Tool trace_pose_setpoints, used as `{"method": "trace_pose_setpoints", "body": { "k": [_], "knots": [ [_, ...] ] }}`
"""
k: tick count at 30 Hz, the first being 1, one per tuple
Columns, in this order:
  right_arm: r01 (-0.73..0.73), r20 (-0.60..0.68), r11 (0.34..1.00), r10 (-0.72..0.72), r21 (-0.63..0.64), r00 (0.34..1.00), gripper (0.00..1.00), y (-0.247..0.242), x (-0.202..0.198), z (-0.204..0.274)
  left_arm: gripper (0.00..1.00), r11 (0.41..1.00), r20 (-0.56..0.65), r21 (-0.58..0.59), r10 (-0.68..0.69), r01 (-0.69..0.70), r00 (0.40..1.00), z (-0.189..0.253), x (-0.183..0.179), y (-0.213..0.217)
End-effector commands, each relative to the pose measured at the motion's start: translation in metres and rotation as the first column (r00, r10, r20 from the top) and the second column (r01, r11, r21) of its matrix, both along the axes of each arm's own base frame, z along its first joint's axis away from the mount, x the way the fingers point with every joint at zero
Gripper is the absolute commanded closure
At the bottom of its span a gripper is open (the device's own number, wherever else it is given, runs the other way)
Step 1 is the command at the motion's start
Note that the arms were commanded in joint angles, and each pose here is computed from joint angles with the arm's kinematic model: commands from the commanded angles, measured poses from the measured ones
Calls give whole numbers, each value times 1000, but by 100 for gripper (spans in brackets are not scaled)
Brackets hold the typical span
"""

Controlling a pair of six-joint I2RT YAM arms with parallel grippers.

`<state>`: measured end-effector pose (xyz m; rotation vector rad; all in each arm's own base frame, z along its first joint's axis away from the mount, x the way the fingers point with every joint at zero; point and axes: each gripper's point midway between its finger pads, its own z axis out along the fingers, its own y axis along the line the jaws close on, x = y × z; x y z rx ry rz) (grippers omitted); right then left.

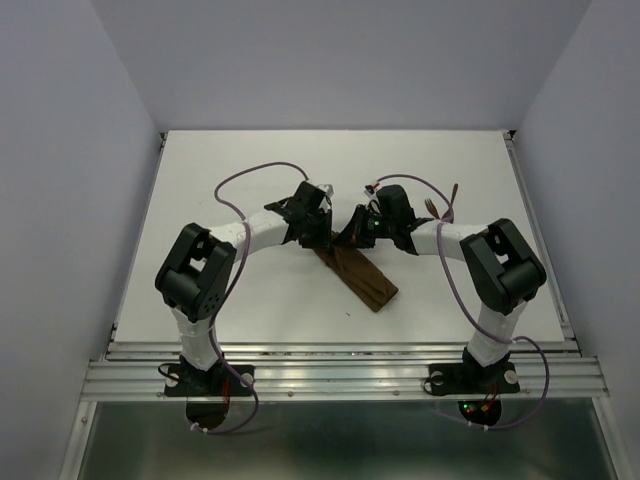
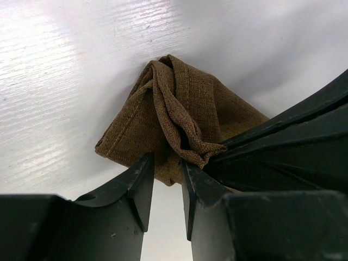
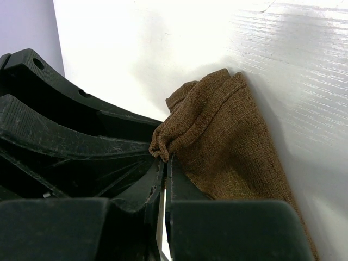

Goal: Fold the napkin into a case and place the utensils inside
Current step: Stuff the top corner of the smaller-rectangle-folded napkin into the folded napkin.

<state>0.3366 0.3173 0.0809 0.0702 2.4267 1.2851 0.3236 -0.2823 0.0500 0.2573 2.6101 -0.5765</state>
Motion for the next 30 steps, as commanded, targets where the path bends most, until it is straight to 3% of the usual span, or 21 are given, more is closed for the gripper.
{"method": "trace_pose_setpoints", "body": {
  "k": [1,13,16,23,30],
  "knots": [
    [-28,39,998,26,50,999,99,8,2,12,63,998,41,-25,-65,66,997,14,3,-18],
    [-33,41,998,30,62,999,99,6,2,14,71,999,28,32,-40,39,999,-4,5,-15],
    [-34,42,997,31,63,999,99,7,3,15,76,998,35,53,-22,20,999,-5,8,-12],
    [-48,51,997,44,64,998,99,7,3,16,100,997,40,81,-2,-1,999,-5,13,-7],
    [-49,52,997,46,62,998,99,7,2,15,100,998,49,61,3,-6,999,4,10,-8]
  ]
}}
